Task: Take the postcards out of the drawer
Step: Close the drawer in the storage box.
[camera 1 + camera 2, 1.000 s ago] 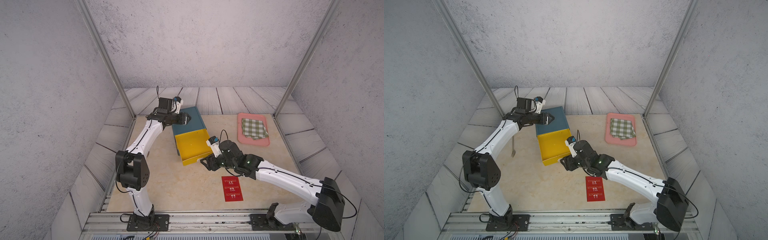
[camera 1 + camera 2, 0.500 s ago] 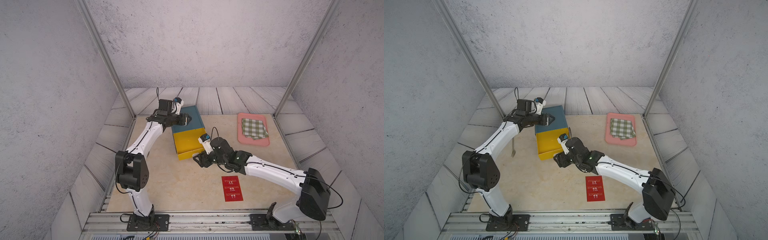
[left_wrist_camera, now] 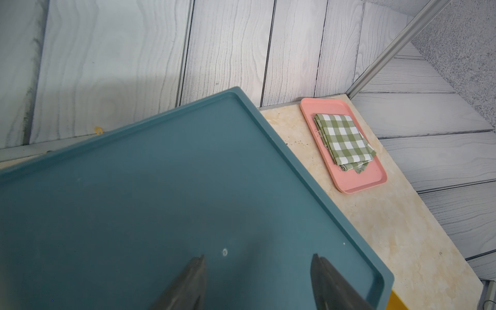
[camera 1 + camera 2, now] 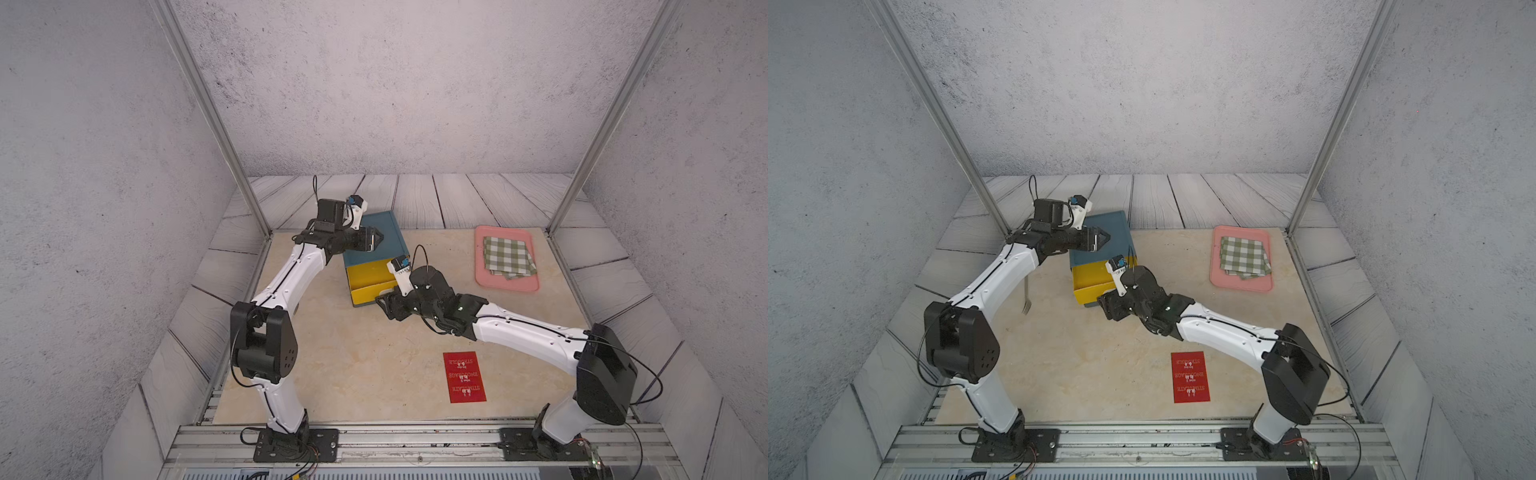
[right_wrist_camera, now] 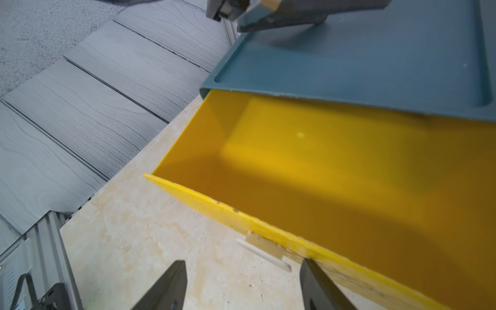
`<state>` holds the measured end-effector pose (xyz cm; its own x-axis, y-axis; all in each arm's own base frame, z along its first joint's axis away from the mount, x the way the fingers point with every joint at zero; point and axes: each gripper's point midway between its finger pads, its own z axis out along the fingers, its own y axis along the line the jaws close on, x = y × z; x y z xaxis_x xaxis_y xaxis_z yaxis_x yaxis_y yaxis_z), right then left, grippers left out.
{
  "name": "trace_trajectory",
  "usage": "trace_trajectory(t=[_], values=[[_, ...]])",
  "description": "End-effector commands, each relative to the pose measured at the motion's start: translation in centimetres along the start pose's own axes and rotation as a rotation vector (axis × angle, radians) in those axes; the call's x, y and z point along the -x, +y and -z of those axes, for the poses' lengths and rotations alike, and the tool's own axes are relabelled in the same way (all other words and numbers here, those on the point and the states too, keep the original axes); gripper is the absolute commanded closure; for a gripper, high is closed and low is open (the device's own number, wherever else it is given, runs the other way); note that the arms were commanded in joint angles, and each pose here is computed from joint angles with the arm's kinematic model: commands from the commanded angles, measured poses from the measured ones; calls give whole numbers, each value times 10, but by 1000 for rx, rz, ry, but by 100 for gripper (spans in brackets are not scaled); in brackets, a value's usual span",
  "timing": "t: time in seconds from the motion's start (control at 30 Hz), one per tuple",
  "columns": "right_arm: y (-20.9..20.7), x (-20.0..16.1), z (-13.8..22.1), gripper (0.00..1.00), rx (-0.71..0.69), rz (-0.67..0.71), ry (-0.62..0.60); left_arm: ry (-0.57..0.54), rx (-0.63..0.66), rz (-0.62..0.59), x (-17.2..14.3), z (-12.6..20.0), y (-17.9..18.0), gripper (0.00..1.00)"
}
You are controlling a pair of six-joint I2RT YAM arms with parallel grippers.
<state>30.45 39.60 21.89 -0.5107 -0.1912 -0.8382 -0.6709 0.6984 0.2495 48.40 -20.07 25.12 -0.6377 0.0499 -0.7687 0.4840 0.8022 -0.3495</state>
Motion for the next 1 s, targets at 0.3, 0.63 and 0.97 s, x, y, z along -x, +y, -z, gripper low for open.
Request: trace_trajectory(t=[0.3, 0.63, 0.97], values=[[-11, 17, -41, 26, -71, 85, -74, 104, 6, 57, -33, -3, 7, 33], [-15, 29, -59, 24, -67, 96, -145, 112, 6, 59, -37, -2, 7, 33], [-20, 38, -70, 23, -53, 86, -175, 127, 10, 62, -43, -2, 9, 33]])
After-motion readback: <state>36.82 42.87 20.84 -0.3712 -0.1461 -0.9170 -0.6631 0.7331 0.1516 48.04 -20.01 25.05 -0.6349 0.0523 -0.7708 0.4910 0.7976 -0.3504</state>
